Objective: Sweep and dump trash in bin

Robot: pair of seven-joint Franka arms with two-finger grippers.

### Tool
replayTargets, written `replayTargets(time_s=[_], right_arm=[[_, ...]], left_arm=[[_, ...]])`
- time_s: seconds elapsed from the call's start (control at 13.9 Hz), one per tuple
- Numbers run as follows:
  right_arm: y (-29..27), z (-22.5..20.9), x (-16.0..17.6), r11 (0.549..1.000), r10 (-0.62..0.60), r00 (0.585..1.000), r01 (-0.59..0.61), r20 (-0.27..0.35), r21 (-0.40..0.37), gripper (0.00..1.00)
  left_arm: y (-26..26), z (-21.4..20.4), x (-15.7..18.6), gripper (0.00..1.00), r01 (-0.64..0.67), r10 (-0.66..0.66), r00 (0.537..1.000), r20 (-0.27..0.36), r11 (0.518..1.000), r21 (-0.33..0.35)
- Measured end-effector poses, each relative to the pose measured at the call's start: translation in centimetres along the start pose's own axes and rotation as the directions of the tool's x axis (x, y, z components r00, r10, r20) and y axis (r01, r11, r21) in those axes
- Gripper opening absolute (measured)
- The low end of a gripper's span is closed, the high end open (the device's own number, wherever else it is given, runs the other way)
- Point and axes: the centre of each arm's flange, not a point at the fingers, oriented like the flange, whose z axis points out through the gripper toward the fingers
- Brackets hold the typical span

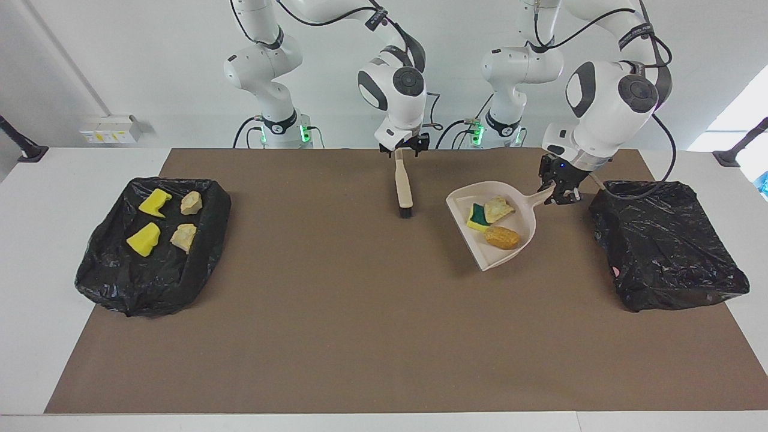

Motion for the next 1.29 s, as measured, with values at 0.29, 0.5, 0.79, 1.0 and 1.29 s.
replayTargets(time_s=[0.29,0.5,0.79,1.0,1.29], right_arm=[[2.0,-6.5,3.2,1.000,-0.014,1.000,0.014,-0.025,-0.019,1.00],[5.8,-12.9,5.9,0.996,-0.085,0.996,0.085,-0.006,-0.012,1.00],[10.8,-19.6,8.1,0.990,-0.136,0.991,0.135,-0.018,-0.033,1.00],[15.7,-23.7,9.4,0.980,-0.194,0.981,0.193,-0.017,-0.048,1.00],[21.6,-27.5,10.9,0.959,-0.268,0.962,0.262,-0.052,-0.109,1.00]], left_arm=[[2.3,1.6,-1.9,0.31,-0.006,0.007,1.000,0.014,0.998,-0.056],[2.1,0.5,-7.7,0.31,0.109,-0.110,0.994,0.000,0.990,-0.084],[1.4,-3.4,-18.3,0.31,0.202,-0.203,0.977,-0.059,0.979,-0.015],[1.1,-5.9,-25.5,0.31,0.262,-0.258,0.963,-0.080,0.964,0.040],[-0.8,-7.5,-33.0,0.31,0.313,-0.309,0.949,-0.053,0.947,0.078]])
